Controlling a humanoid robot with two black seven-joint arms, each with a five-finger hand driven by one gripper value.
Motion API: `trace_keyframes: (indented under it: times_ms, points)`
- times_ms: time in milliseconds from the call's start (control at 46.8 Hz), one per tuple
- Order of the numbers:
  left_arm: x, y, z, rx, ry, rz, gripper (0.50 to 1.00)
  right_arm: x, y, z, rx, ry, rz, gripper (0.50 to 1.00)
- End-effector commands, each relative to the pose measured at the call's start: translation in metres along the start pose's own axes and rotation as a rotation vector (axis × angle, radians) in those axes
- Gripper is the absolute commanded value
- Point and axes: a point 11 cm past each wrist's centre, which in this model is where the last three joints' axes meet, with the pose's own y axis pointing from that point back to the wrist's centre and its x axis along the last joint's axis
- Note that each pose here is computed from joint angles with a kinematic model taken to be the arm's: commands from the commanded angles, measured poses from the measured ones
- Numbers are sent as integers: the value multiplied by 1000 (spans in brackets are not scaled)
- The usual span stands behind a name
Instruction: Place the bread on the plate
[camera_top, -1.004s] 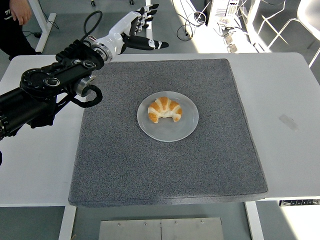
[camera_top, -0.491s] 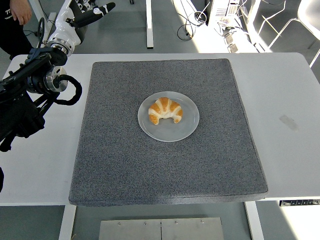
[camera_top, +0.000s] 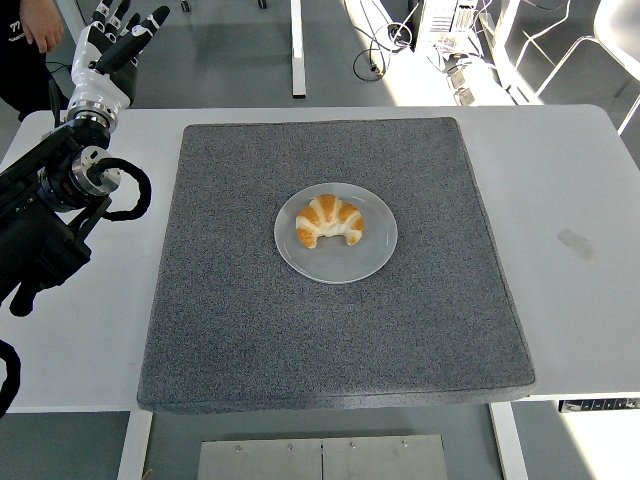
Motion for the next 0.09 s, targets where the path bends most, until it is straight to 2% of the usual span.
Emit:
trace_keyframes:
  times_ms: [0,64]
  points:
    - [0,-1,2,-5,16,3,974,-9,-2,-6,11,-11,-27,1000]
    - [1,-1,3,-7,31,4,974,-16,-2,-9,17,-14,-48,1000]
